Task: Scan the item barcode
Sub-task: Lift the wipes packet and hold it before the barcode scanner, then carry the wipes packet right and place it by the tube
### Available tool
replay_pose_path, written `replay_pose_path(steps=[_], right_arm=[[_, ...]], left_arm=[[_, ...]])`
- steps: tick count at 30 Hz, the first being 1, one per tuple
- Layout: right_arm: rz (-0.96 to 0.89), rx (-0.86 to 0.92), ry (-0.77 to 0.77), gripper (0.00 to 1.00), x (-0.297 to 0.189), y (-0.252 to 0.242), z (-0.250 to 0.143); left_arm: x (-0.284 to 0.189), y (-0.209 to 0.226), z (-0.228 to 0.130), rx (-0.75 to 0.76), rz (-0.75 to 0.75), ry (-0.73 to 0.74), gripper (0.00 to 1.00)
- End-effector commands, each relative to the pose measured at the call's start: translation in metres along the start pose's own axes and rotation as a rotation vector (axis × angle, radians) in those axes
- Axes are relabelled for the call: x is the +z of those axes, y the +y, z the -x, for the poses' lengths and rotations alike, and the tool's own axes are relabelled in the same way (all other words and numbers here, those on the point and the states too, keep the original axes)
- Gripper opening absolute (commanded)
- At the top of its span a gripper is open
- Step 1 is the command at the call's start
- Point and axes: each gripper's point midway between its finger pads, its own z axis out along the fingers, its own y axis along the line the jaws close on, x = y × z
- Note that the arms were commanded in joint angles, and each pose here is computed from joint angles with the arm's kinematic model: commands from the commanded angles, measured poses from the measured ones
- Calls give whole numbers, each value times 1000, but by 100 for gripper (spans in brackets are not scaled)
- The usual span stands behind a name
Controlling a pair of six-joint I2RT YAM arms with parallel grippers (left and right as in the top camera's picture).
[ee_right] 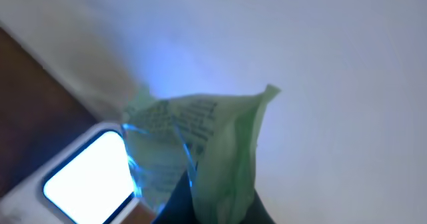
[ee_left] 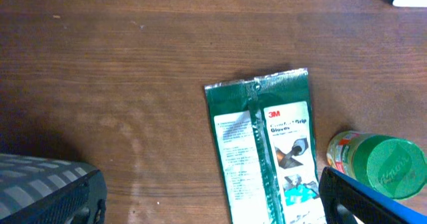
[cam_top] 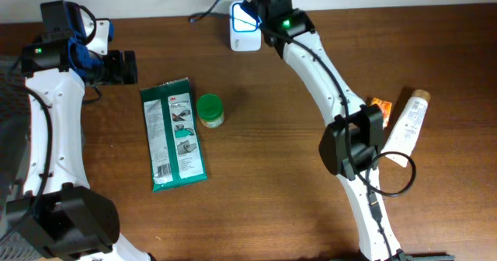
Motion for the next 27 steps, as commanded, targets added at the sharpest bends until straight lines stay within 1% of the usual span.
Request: replay_pose_path(steps=[1, 2, 3, 10, 12, 13, 14, 16, 19, 20, 22, 23, 24, 25, 26, 27], right_arm=[[-81, -285, -41, 4, 15, 9, -9], [-104, -371, -31, 4, 21, 18, -20], [-133, -377, -20, 4, 23, 18, -26], [-159, -369, -36, 4, 22, 17, -22], [-160, -369, -41, 4, 20, 16, -18], [-171, -349, -52, 4, 14, 9, -11], [-176, -313, -61, 4, 9, 3, -5], [-150, -175, -86, 4, -8, -9, 9], [-134, 119, -123, 4, -67, -55, 42], [-117, 243, -118, 4, -90, -67, 49], [-55, 425, -94, 4, -131, -78, 55], [11, 474, -65, 4, -155, -75, 55], [95, 473, -35, 4, -179, -67, 55], [158, 527, 26, 4, -203, -59, 46], [183, 575, 94, 4, -218, -53, 34], [220, 644, 227, 4, -238, -41, 9]], left_arm=[[2, 0, 0, 13, -10, 3, 99], [2, -1, 0, 14, -10, 3, 99], [2, 0, 0, 13, -10, 3, 99], [2, 0, 0, 13, -10, 3, 99], [2, 0, 0, 13, -10, 3, 99], [2, 0, 0, 13, -10, 3, 99], [2, 0, 0, 13, -10, 3, 99], [2, 0, 0, 13, -10, 3, 99], [2, 0, 0, 13, -10, 3, 99], [2, 0, 0, 13, -10, 3, 99], [2, 0, 0, 13, -10, 3, 99], [2, 0, 0, 13, -10, 3, 99], [2, 0, 0, 13, -10, 3, 99], [2, 0, 0, 13, -10, 3, 99], [2, 0, 0, 14, -10, 3, 99], [2, -1, 0, 14, -10, 3, 99]])
